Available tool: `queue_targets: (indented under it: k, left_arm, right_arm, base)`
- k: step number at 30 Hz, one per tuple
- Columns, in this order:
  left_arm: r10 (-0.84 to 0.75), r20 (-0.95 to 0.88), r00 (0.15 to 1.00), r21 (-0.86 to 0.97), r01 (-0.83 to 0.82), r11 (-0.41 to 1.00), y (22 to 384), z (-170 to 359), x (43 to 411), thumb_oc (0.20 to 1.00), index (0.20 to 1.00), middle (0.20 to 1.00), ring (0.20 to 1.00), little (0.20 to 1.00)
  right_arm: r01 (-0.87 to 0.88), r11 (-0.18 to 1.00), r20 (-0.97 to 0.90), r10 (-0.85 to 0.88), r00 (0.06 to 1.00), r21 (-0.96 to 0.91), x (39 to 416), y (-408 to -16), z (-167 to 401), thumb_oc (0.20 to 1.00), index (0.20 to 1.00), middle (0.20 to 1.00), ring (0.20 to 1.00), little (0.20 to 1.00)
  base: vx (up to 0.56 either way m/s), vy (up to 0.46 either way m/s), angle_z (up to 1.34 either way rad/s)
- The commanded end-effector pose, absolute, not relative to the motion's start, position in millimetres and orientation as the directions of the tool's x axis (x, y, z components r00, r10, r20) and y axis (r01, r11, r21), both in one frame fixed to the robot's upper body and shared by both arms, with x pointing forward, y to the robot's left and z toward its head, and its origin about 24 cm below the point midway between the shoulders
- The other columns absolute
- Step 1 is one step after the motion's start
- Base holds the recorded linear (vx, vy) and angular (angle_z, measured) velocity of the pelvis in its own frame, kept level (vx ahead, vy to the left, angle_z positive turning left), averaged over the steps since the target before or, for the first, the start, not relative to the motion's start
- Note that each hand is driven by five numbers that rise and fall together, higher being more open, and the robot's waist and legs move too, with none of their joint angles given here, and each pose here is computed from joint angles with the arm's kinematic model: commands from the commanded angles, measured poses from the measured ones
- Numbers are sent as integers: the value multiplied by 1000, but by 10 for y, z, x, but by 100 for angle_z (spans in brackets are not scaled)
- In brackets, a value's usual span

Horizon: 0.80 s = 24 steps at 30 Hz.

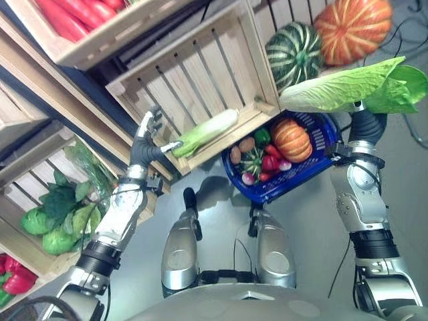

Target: Pick up fruits and vegetables into the basket

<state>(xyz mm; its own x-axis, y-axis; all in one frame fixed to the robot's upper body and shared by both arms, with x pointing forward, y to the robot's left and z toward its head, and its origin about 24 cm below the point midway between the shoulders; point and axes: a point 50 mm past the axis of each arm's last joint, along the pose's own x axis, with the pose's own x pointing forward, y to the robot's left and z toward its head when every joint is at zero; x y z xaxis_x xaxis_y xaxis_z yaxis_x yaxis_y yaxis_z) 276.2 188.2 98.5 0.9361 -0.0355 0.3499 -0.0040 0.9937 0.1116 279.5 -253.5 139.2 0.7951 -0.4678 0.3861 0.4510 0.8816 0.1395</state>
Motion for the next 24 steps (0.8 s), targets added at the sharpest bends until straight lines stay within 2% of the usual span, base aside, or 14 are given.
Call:
queue_targets:
  k: [1,7,13,24]
  left_arm:
    - [-12,562,827,108,-59,992,1876,1380,2679,1000,1000,1000,1000,1000]
    - [16,635,772,95,-98,991,1724,1617,2806,1000,1000,1000,1000,1000]
    - [4,642,766,92,-82,992,1544,1711,2915,1000,1000,1000,1000,1000]
    - [-49,651,757,186,-97,978,1397,1863,3139,1000,1000,1000,1000,1000]
  right_arm:
    - [510,845,528,-510,679,160,2775,-2594,1737,200,200,200,200,200]
    - [652,757,489,-588,644,52,2932,-2649,1699,200,200,200,200,200]
    - [687,725,425,-636,644,43,3091,-2659,1649,200,200,200,200,200]
    - [551,834,230,-544,807,42,3624,-2733,1723,200,200,200,200,200]
  base:
    - [-62,41,-11]
    - [-39,-20,-5]
    - [-20,-51,-2]
    - [7,-39,0]
